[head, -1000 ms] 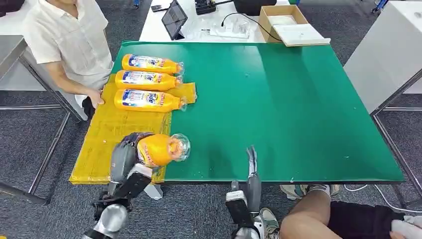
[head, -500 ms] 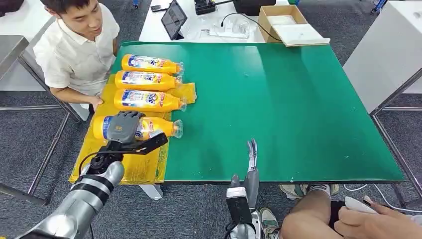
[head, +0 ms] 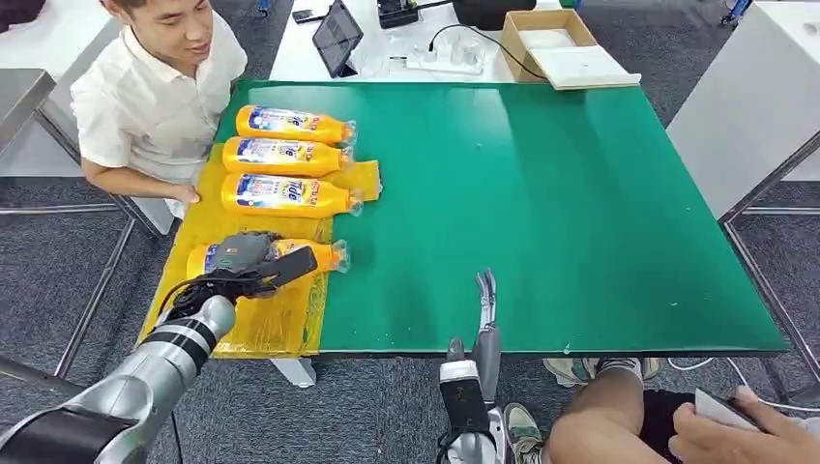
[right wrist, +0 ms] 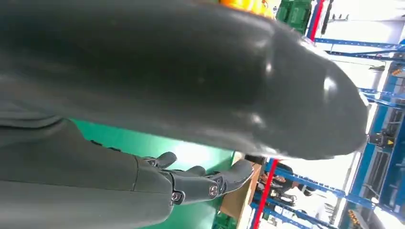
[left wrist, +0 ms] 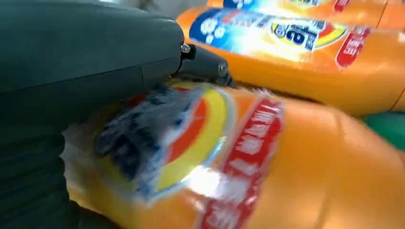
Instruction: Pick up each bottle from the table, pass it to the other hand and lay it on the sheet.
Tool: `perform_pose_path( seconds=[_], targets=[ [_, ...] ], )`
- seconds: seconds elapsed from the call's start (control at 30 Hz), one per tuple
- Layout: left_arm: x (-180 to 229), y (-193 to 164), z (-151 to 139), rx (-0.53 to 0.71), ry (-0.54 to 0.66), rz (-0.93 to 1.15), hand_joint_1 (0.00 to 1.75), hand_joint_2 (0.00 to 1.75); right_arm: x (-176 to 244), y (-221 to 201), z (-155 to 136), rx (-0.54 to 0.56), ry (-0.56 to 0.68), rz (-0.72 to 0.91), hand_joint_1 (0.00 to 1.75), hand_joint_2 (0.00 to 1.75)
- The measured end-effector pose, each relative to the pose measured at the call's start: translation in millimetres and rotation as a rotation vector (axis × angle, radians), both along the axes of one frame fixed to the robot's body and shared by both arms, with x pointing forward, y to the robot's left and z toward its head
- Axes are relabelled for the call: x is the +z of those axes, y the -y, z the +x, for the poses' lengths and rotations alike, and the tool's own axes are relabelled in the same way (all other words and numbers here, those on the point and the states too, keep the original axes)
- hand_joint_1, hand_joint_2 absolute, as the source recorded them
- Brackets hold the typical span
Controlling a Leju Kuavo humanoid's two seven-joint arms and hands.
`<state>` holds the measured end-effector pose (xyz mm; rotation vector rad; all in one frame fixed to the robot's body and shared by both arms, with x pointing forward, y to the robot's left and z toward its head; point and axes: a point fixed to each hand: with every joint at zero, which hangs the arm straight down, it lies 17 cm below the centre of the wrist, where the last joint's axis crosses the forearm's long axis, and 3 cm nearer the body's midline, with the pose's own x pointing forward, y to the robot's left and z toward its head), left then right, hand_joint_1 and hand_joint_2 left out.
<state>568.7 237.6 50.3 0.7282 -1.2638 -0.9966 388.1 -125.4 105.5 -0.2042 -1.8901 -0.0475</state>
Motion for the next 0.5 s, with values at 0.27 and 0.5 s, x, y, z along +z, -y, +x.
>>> perform_pose_path(
  seconds=[0.27, 0.5],
  targets=[
    [-5.3, 10.6, -2.9, -0.028, -0.038, -0.076, 0.0, 1.75, -1.2, -0.2, 2.2, 0.001, -0.004, 0.0, 0.0, 0.0],
    [5.2, 52.1, -12.0, -0.168, -0.063, -0.331, 0.0, 1.75, -4.9, 5.3, 2.5, -0.006, -0.011, -0.001, 0.0, 0.0]
  ],
)
